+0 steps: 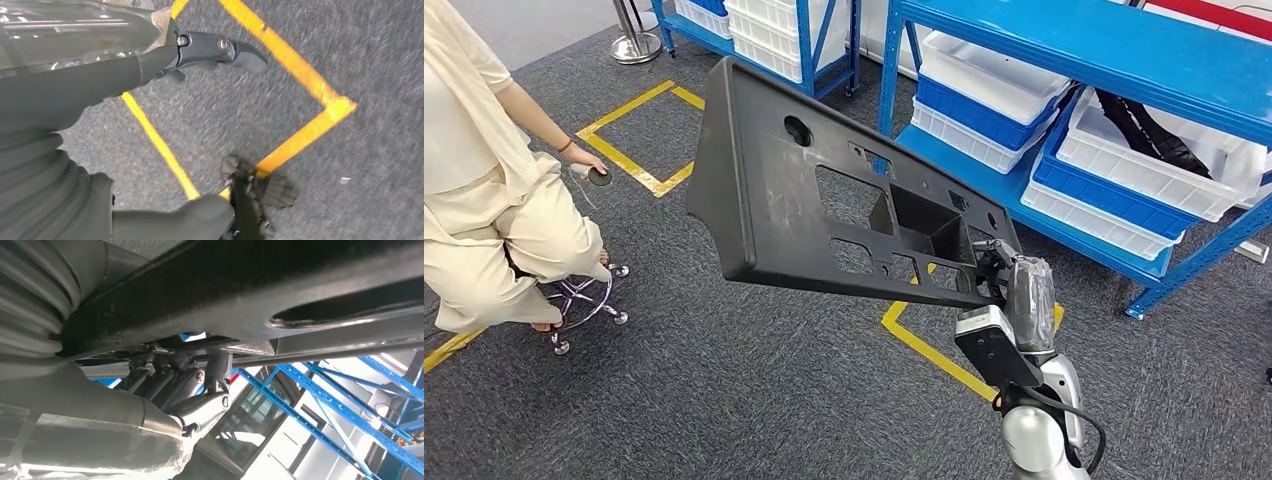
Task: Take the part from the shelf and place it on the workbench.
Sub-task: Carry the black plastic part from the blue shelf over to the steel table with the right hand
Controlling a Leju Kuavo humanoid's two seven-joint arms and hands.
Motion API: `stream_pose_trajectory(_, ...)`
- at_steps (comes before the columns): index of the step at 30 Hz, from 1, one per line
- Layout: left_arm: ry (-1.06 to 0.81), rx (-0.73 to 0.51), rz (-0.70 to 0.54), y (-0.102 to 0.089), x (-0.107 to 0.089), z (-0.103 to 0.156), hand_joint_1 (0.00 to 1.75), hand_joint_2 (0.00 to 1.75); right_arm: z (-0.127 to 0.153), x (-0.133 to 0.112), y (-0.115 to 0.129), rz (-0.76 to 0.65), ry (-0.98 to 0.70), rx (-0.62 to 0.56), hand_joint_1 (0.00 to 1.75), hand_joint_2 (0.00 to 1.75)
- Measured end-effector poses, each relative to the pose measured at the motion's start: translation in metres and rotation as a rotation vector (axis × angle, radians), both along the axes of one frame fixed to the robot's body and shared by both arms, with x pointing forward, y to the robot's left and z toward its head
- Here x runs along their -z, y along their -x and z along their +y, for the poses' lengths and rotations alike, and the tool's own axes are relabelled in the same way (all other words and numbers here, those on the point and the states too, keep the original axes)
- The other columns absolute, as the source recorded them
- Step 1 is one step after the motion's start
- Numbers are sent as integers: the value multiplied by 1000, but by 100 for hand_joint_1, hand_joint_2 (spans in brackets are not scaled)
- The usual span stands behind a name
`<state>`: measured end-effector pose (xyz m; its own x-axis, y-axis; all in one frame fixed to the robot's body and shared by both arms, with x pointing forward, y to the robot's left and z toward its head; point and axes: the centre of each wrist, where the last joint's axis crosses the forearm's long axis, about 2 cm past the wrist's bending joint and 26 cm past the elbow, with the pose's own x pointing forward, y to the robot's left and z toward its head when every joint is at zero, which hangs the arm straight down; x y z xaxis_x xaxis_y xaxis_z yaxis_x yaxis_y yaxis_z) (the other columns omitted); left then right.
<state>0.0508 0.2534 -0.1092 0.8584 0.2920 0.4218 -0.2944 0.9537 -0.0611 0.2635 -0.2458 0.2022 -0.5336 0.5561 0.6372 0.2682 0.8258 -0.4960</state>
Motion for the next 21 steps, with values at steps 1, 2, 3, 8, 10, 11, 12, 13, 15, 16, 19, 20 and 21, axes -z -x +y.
stream_pose_trajectory(1, 0, 2, 1, 0, 0, 0, 0, 175, 0, 1, 1, 3, -1, 1, 175, 175)
stream_pose_trajectory(2, 0, 3, 0, 0, 0, 0, 0, 175, 0, 2, 2, 5, -2, 2, 175, 175)
stream_pose_trajectory(3, 1, 4, -2, 0, 0, 0, 0, 175, 0, 3, 3, 8, -3, 3, 175, 175)
stream_pose_trajectory(8, 0, 12, -9, -1, 0, -1, 0, 175, -2, 9, 8, 22, -8, 9, 175, 175)
stream_pose_trajectory(10, -1, 15, -12, -1, 0, -1, 0, 175, -2, 10, 9, 24, -12, 11, 175, 175)
stream_pose_trajectory(11, -1, 17, -14, -2, 0, -2, 0, 175, -3, 10, 9, 24, -14, 12, 175, 175)
stream_pose_trajectory(12, 0, 18, -15, -2, -1, -3, 0, 175, -4, 11, 9, 23, -16, 14, 175, 175)
stream_pose_trajectory(13, 1, 20, -16, -3, -1, -4, 0, 175, -4, 11, 9, 21, -17, 15, 175, 175)
stream_pose_trajectory(15, 2, 22, -15, -3, -1, -5, 0, 175, -5, 11, 9, 19, -18, 15, 175, 175)
stream_pose_trajectory(16, 3, 22, -14, -3, -1, -6, 0, 175, -6, 12, 9, 20, -18, 15, 175, 175)
stream_pose_trajectory(19, 6, 16, -32, -4, -1, -9, 0, 175, -8, 13, 9, 10, -15, 17, 175, 175)
stream_pose_trajectory(20, 7, 11, -50, -4, -1, -9, 0, 175, -9, 13, 8, 2, -14, 17, 175, 175)
stream_pose_trajectory(21, 8, 5, -70, -4, -1, -9, 0, 175, -9, 12, 7, -5, -13, 15, 175, 175)
